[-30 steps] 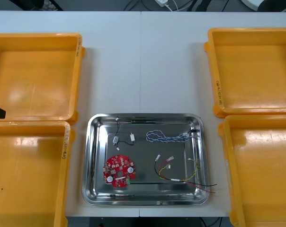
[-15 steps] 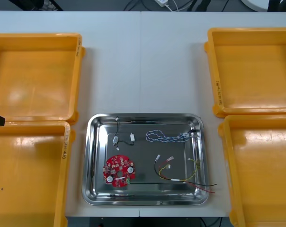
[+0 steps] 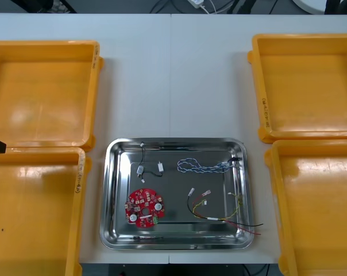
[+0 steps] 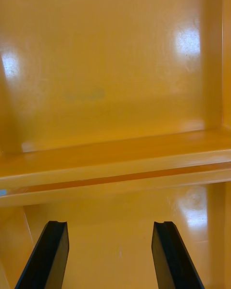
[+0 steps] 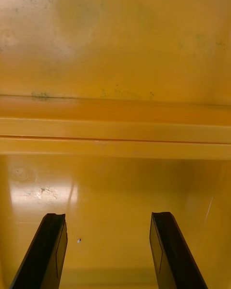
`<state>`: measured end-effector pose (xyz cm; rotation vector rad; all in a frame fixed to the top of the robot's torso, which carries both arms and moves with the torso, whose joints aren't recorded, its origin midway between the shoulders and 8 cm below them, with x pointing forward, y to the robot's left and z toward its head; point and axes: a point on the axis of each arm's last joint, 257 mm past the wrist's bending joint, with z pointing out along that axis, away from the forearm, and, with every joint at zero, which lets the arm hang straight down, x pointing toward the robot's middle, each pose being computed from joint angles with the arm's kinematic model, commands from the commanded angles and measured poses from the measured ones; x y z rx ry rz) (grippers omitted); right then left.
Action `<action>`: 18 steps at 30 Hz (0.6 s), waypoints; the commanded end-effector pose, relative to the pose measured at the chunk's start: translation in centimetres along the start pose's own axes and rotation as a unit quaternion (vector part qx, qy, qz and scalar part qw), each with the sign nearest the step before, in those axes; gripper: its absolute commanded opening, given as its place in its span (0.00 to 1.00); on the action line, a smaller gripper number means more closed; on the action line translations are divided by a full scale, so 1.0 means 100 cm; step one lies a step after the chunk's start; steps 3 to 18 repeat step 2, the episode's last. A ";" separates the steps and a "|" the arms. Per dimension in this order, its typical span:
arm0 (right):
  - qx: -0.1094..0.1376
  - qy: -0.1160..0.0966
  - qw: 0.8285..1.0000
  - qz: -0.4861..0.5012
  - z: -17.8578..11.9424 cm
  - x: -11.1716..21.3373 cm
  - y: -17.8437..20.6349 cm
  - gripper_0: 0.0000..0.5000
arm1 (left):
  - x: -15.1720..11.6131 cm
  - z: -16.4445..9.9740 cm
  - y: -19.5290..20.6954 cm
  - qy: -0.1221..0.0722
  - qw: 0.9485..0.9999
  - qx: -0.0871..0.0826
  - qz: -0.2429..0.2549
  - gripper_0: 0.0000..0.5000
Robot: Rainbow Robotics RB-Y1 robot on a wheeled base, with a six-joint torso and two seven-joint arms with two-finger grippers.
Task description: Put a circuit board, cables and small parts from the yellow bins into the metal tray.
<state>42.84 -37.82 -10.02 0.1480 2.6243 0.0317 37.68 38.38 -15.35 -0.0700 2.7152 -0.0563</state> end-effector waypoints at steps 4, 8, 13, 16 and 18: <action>0.018 -0.024 0.999 0.013 -0.021 -0.011 -0.014 1.00 | 0.003 -0.003 0.007 -0.002 1.000 -0.003 0.020 1.00; 0.018 -0.024 0.999 0.013 -0.021 -0.011 -0.014 1.00 | 0.003 -0.003 0.007 -0.002 1.000 -0.003 0.020 1.00; 0.018 -0.024 0.999 0.013 -0.021 -0.011 -0.014 1.00 | 0.003 -0.003 0.007 -0.002 1.000 -0.003 0.020 1.00; 0.018 -0.024 0.999 0.013 -0.021 -0.011 -0.014 1.00 | 0.003 -0.003 0.007 -0.002 1.000 -0.003 0.020 1.00; 0.018 -0.024 0.999 0.013 -0.021 -0.011 -0.014 1.00 | 0.003 -0.003 0.007 -0.002 1.000 -0.003 0.020 1.00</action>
